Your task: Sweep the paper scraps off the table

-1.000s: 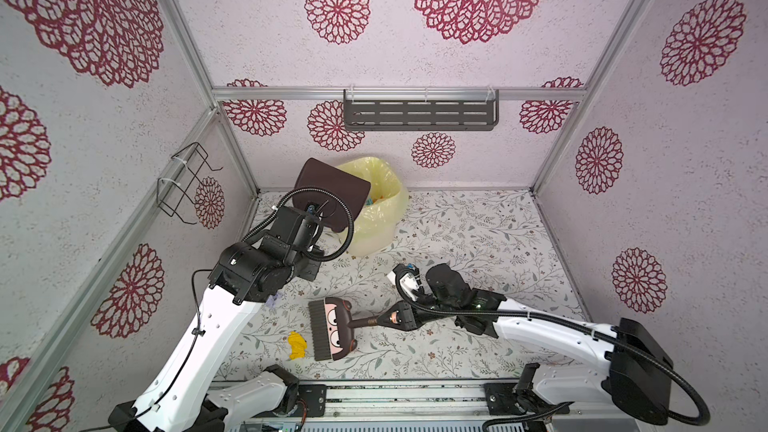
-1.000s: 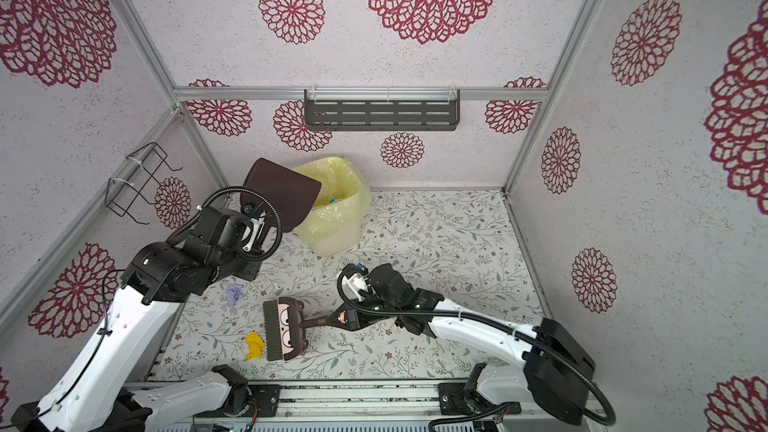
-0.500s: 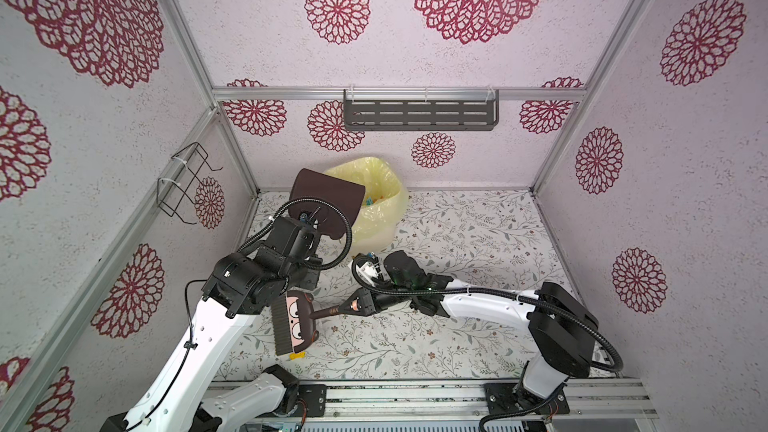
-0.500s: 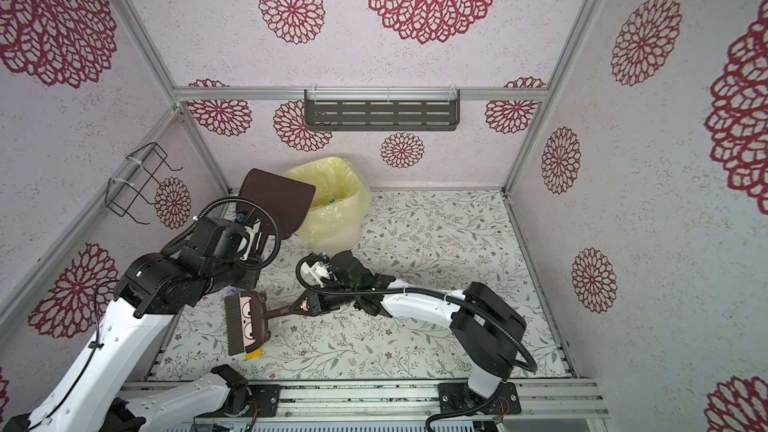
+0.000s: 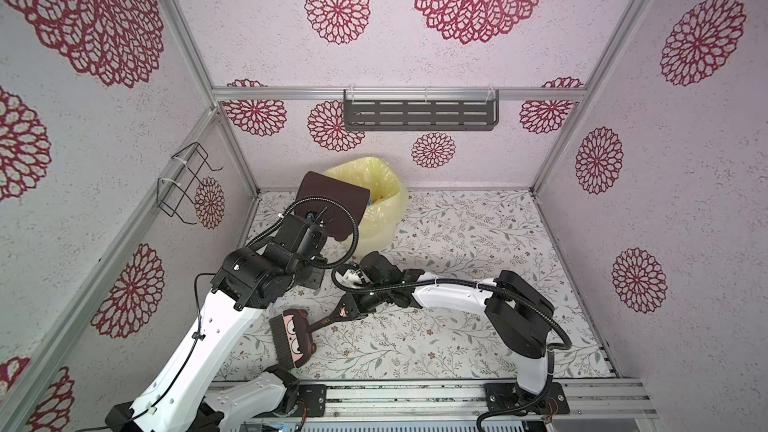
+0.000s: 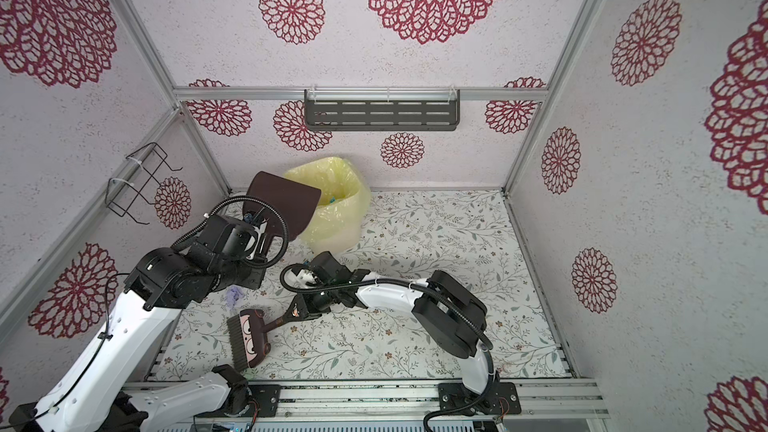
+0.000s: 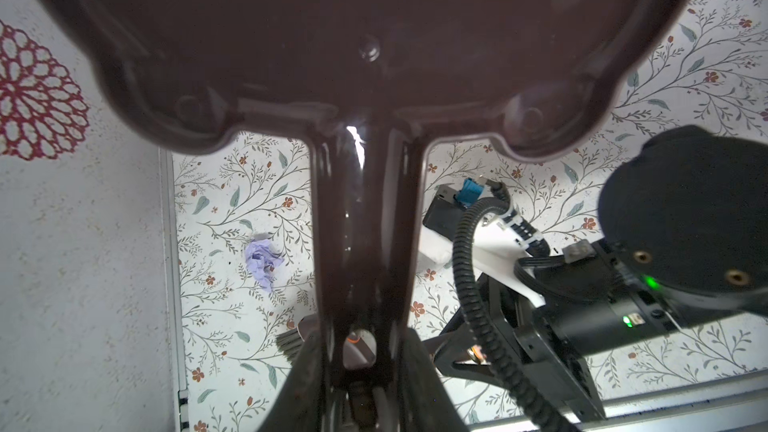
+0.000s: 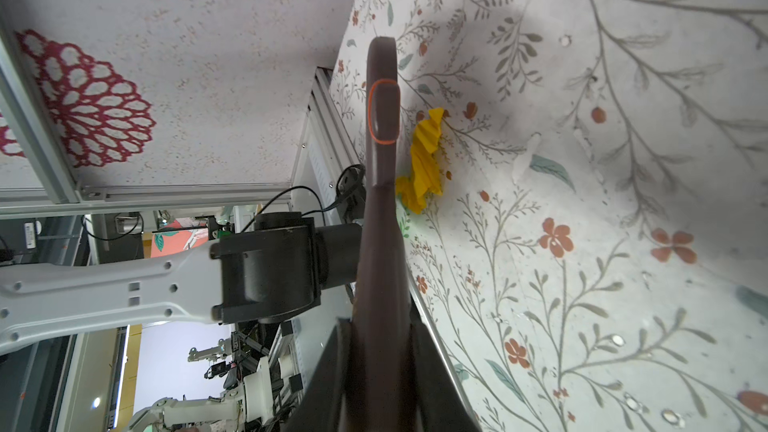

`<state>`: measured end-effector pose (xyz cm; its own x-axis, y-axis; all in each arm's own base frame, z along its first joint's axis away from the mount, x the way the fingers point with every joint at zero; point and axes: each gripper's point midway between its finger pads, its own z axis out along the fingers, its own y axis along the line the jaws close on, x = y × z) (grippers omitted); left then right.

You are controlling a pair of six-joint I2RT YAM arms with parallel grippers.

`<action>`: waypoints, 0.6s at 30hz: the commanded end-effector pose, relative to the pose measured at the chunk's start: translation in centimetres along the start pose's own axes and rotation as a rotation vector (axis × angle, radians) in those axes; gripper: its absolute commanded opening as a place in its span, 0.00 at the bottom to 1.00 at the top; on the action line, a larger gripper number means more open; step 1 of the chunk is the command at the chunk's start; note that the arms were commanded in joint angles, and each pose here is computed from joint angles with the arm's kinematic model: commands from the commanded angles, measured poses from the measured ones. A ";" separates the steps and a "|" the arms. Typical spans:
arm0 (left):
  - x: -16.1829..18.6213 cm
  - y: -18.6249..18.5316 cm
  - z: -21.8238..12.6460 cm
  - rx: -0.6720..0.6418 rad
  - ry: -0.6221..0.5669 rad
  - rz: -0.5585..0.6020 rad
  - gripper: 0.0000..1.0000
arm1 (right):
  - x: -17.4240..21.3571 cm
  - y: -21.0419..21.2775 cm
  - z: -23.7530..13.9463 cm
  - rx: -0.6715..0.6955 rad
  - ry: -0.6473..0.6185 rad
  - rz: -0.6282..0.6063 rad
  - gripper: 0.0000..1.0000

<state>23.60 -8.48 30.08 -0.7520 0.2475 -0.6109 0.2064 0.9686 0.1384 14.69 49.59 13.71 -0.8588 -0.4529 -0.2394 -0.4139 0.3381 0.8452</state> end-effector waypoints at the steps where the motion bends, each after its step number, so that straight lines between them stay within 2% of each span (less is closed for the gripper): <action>1: -1.1 -0.9 -0.2 0.041 -0.057 -0.018 0.00 | -0.4 0.5 -0.9 0.031 -0.010 -0.036 0.00; 11: -0.6 -1.0 -0.9 0.066 -0.069 0.035 0.00 | 1.0 -3.9 -4.2 0.207 -0.062 0.035 0.00; 18: -0.4 -1.4 -1.6 0.111 -0.083 0.034 0.00 | 2.0 -5.3 -7.3 0.324 -0.089 0.045 0.00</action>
<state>22.77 -9.29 30.69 -0.7196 0.2719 -0.6389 0.2736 0.9567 0.0991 16.27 43.80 13.59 -0.8901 -0.3831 -0.2467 -0.4218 0.4879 0.7642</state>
